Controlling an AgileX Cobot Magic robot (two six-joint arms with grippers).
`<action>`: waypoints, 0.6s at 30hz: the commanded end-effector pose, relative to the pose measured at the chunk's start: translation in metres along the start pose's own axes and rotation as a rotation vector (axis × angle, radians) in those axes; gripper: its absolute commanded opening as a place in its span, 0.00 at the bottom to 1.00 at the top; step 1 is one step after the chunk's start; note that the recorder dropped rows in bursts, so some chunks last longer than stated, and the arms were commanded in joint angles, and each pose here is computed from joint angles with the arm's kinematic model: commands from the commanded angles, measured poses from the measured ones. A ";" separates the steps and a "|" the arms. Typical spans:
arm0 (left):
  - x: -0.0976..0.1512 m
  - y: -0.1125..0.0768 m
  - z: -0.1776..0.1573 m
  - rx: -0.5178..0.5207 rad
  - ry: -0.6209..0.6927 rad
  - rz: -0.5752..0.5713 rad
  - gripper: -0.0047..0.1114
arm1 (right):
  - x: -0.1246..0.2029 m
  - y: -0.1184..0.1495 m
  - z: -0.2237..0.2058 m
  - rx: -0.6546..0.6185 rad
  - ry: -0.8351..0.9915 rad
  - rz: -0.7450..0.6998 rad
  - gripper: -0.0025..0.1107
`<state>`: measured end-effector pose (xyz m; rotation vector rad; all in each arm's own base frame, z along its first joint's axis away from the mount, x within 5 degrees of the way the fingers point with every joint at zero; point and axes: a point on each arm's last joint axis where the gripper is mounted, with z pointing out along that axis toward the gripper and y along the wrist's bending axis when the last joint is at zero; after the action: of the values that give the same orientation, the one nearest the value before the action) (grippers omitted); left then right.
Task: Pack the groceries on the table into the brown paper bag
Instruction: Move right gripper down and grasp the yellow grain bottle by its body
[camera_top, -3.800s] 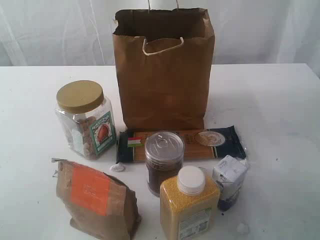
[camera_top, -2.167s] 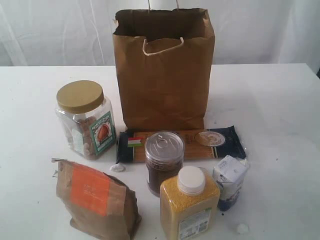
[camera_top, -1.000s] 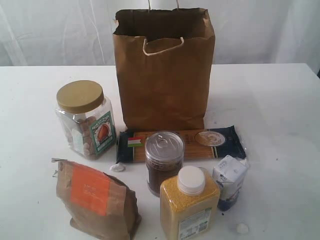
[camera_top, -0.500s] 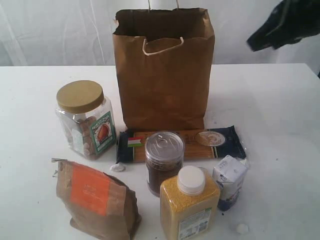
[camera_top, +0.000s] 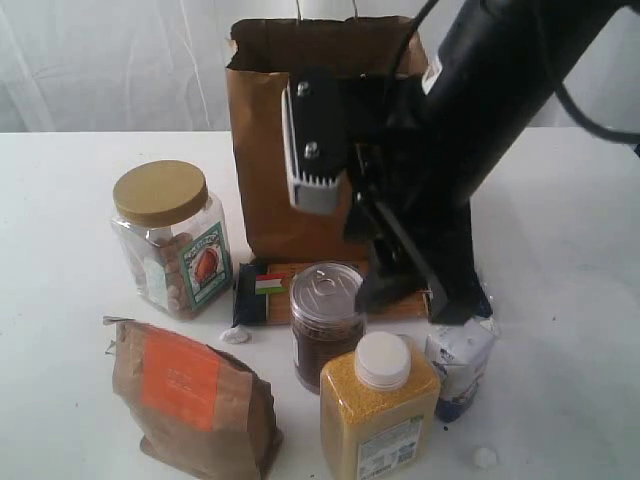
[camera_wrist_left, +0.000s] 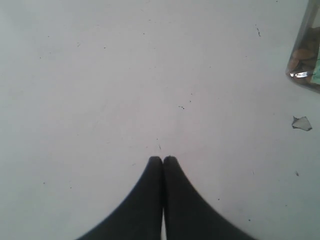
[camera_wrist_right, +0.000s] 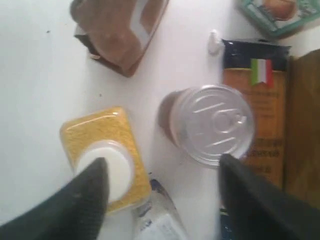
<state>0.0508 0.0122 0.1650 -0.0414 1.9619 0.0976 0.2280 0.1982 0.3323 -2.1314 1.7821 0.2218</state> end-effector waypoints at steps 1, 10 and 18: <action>0.001 0.000 0.000 0.003 -0.004 0.005 0.04 | -0.002 0.018 0.020 -0.081 0.042 0.024 0.76; 0.001 0.000 0.000 0.003 -0.004 0.005 0.04 | 0.012 0.027 0.056 -0.079 0.061 0.042 0.77; 0.001 0.000 0.000 0.003 -0.004 0.005 0.04 | 0.024 0.038 0.079 -0.161 0.115 0.062 0.77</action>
<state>0.0508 0.0122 0.1650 -0.0414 1.9619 0.0976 0.2068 0.2007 0.2506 -2.2343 1.9396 0.2638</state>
